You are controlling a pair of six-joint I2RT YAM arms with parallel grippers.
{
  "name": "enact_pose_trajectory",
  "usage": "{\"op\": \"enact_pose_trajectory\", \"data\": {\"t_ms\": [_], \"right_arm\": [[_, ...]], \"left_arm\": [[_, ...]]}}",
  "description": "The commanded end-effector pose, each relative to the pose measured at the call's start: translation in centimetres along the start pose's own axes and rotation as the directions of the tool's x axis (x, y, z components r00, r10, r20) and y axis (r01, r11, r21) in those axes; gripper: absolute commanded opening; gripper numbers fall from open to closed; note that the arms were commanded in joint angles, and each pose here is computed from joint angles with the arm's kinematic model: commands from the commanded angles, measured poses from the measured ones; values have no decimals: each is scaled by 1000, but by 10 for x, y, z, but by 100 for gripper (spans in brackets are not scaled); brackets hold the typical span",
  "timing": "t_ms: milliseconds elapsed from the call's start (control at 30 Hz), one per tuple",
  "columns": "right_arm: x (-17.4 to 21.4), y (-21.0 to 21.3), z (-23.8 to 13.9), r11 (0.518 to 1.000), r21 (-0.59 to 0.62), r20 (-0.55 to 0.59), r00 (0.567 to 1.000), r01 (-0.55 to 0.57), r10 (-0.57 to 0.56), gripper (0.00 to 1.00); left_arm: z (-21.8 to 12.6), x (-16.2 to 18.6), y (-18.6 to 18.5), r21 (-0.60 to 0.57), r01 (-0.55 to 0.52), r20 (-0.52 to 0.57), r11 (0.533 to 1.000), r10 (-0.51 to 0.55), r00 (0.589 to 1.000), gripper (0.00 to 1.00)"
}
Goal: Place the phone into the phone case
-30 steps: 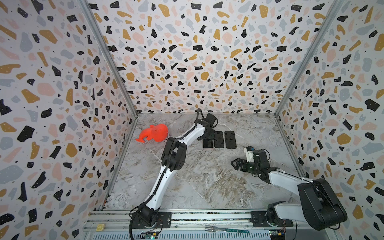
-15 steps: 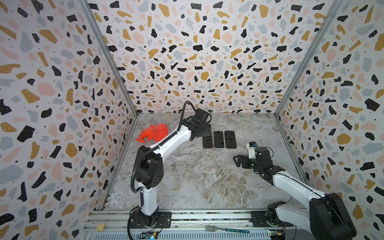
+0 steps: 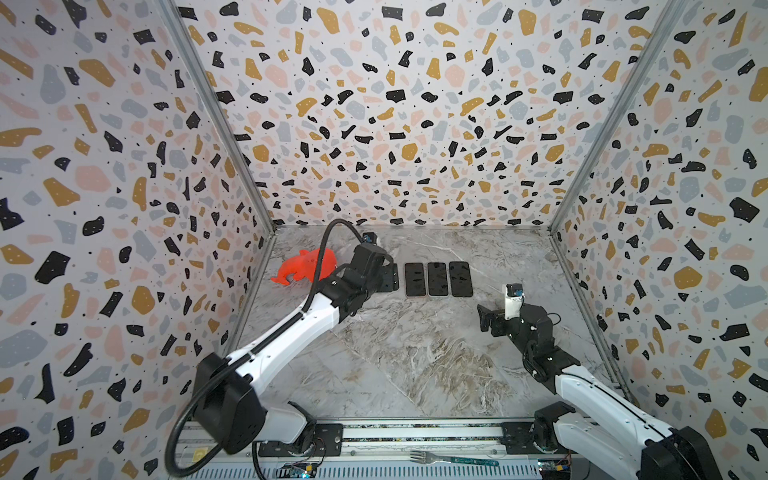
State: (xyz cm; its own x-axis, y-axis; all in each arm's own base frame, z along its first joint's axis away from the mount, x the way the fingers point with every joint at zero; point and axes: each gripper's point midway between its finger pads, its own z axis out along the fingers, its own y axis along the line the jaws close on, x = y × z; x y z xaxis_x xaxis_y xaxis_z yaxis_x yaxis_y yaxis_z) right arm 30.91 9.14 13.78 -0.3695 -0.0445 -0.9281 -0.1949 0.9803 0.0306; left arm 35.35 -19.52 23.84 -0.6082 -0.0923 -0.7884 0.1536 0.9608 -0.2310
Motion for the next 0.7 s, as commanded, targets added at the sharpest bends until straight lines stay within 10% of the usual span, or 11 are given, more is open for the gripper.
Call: {"op": "enact_pose_trajectory", "data": {"t_ms": [0,167,400,667], "right_arm": [[-34,-26,0,981,176,164,980,79,-109,99],[-21,-38,-4,941,277,230,937,195,-262,99],[-21,-40,-2,947,242,306,909,213,-283,99],[-23,-52,20,960,236,313,924,149,-220,99]], "left_arm": [[-10,-12,8,-7,-4,146,1000,5,989,83],[-11,-2,22,-45,-19,186,999,27,982,100],[5,15,60,-264,-223,171,939,273,947,87],[12,13,136,-456,-155,197,876,269,943,86]]}}
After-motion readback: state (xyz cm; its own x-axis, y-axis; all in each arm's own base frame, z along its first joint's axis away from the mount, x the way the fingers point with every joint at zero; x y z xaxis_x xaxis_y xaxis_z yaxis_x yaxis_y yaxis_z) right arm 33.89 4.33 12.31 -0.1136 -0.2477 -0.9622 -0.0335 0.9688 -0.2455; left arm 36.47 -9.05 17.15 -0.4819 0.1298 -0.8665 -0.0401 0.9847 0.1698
